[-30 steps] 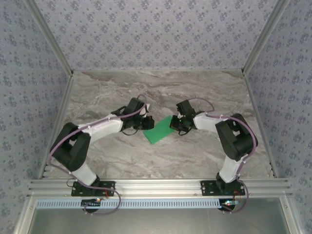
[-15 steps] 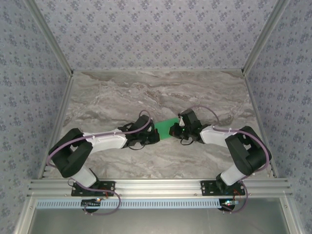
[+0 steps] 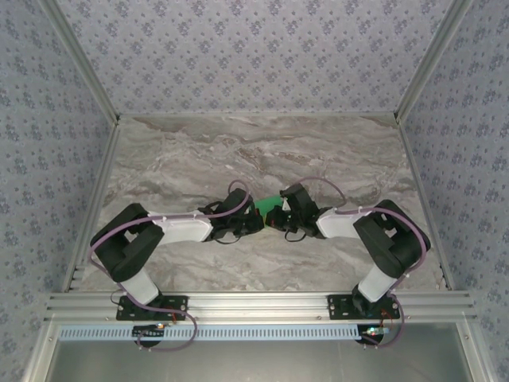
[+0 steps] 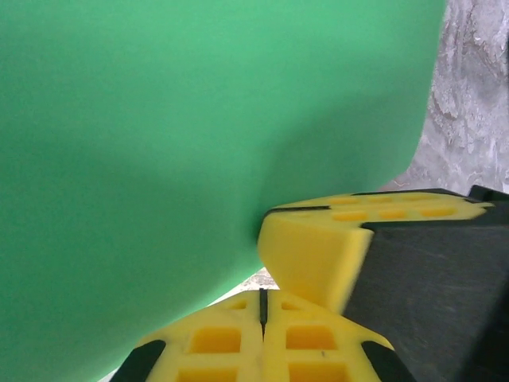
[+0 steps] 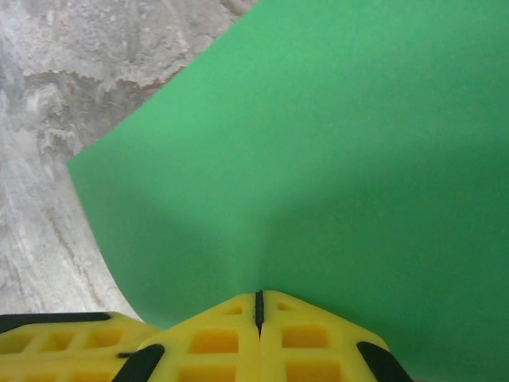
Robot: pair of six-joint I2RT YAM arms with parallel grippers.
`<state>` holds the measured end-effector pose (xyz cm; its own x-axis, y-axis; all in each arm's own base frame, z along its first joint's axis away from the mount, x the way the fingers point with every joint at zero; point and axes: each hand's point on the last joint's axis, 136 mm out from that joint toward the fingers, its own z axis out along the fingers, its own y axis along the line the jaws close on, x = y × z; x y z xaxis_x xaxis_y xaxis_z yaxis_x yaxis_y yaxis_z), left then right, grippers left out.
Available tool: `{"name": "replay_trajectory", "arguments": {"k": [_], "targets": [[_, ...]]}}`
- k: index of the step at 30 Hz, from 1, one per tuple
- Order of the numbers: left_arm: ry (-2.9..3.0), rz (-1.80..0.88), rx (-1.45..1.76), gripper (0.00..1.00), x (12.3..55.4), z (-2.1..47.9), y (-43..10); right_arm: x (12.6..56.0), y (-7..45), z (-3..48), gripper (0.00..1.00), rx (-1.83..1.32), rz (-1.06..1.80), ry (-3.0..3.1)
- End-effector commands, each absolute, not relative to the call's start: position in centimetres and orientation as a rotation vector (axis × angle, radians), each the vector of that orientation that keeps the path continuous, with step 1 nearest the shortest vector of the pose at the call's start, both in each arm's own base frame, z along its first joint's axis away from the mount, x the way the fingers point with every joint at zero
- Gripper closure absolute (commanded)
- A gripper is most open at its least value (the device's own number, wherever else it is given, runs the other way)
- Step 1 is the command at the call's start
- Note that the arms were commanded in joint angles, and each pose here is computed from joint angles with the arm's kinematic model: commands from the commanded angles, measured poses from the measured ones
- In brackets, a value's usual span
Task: Fold a paper plane with a square sheet of paper (pick it up from the middle)
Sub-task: First fold in half a square sheet of paper at the center of the table.
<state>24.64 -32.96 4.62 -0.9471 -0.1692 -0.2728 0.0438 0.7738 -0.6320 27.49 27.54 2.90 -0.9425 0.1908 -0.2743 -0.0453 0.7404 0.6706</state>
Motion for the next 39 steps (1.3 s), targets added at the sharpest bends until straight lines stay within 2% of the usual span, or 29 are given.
{"name": "replay_trajectory", "arguments": {"k": [1,23,33,39], "targets": [[2.654,-0.927,-0.128,1.00,25.0,3.8,-32.7,27.4,27.3,1.9,1.00,0.147,0.995,2.626],[2.760,-0.759,-0.210,1.00,24.1,0.2,-30.5,26.8,26.1,0.2,1.00,0.131,0.942,2.666],[2.857,-0.623,-0.337,1.00,21.7,-3.0,-26.9,27.7,19.2,-1.1,1.00,0.286,0.877,2.641],[2.864,-0.608,-0.346,1.00,21.5,-3.8,-26.1,29.3,14.0,0.7,1.00,0.392,0.831,2.582]]}}
